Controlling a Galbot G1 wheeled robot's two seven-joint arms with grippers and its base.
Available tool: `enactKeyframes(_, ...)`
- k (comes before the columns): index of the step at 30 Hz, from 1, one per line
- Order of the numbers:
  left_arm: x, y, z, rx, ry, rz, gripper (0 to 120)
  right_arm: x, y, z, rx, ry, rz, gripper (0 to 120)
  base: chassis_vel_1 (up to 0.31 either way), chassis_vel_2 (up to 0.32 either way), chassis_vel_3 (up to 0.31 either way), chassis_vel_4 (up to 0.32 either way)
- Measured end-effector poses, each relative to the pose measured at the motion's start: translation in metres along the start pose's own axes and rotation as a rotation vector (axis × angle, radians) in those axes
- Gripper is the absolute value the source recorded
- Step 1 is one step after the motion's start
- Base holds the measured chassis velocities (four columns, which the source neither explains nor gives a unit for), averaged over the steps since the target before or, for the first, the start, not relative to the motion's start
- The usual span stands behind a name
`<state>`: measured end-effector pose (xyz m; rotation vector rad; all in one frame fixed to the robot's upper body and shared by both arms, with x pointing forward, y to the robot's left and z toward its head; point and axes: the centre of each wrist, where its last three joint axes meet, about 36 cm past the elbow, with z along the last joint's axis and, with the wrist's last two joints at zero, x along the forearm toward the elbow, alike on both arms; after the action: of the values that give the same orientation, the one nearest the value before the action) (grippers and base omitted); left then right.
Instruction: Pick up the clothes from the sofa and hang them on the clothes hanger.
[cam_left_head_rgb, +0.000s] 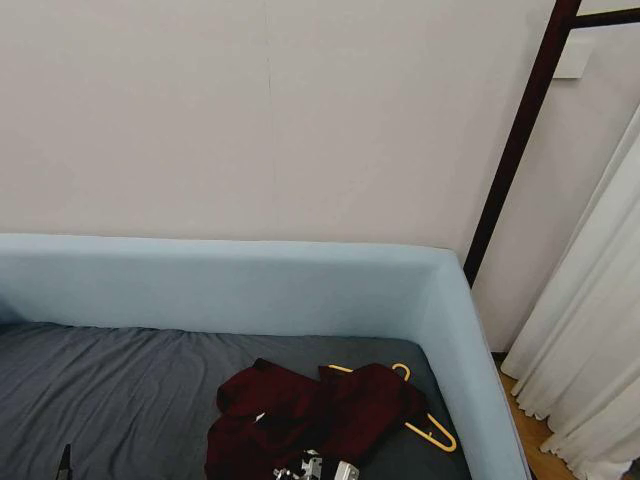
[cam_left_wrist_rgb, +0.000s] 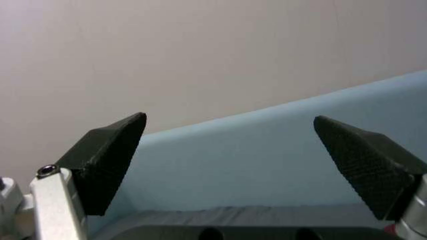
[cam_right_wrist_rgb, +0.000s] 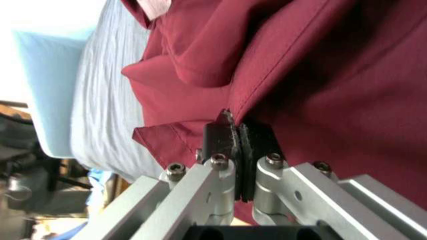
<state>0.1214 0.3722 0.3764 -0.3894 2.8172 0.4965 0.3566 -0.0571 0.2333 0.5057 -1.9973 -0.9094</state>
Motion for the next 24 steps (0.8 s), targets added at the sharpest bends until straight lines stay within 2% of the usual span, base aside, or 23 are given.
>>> enactKeyframes(3,-0.011,-0.001,0.001,0.008,-0.002,0.009,99,0.017,0.0,-0.007,0.083,0.002,0.019,0,0.0,0.0,0.0,0.0)
enactKeyframes(5,-0.027,0.002,0.001,0.011,-0.007,0.049,99,0.039,0.0,-0.005,0.2,0.012,0.034,0,0.0,0.0,0.0,0.0)
enactKeyframes(6,-0.027,0.002,0.001,0.011,-0.007,0.049,99,0.039,0.0,-0.005,0.2,0.012,0.034,0,0.0,0.0,0.0,0.0)
enactKeyframes(10,-0.059,0.011,-0.003,-0.014,-0.04,0.191,99,0.072,-0.004,-0.006,0.357,0.024,0.068,0,0.0,0.0,0.0,0.0)
enactKeyframes(11,-0.059,0.011,-0.003,-0.014,-0.04,0.191,99,0.072,-0.004,-0.006,0.357,0.024,0.068,0,0.0,0.0,0.0,0.0)
enactKeyframes(15,-0.092,0.021,-0.006,-0.029,-0.059,0.341,99,0.103,-0.013,-0.018,0.486,0.015,0.112,0,0.0,0.0,0.0,0.0)
enactKeyframes(16,-0.107,0.026,-0.005,-0.04,-0.064,0.402,99,0.116,-0.019,-0.023,0.543,0.012,0.135,0,0.0,0.0,0.0,0.0)
enactKeyframes(17,-0.107,0.026,-0.005,-0.04,-0.064,0.402,99,0.116,-0.019,-0.023,0.543,0.012,0.135,0,0.0,0.0,0.0,0.0)
enactKeyframes(20,-0.141,0.035,-0.002,-0.063,-0.09,0.532,99,0.133,-0.029,-0.031,0.644,0.001,0.172,0,0.0,0.0,0.0,0.0)
enactKeyframes(21,-0.156,0.038,0.001,-0.075,-0.108,0.6,98,0.139,-0.032,-0.034,0.692,-0.007,0.185,0,0.0,0.0,0.0,0.0)
enactKeyframes(22,-0.156,0.038,0.001,-0.075,-0.108,0.6,98,0.139,-0.032,-0.034,0.692,-0.007,0.185,0,0.0,0.0,0.0,0.0)
enactKeyframes(24,-0.201,0.045,0.013,-0.099,-0.14,0.774,99,0.156,-0.035,-0.037,0.795,-0.033,0.193,0,0.0,0.0,0.0,0.0)
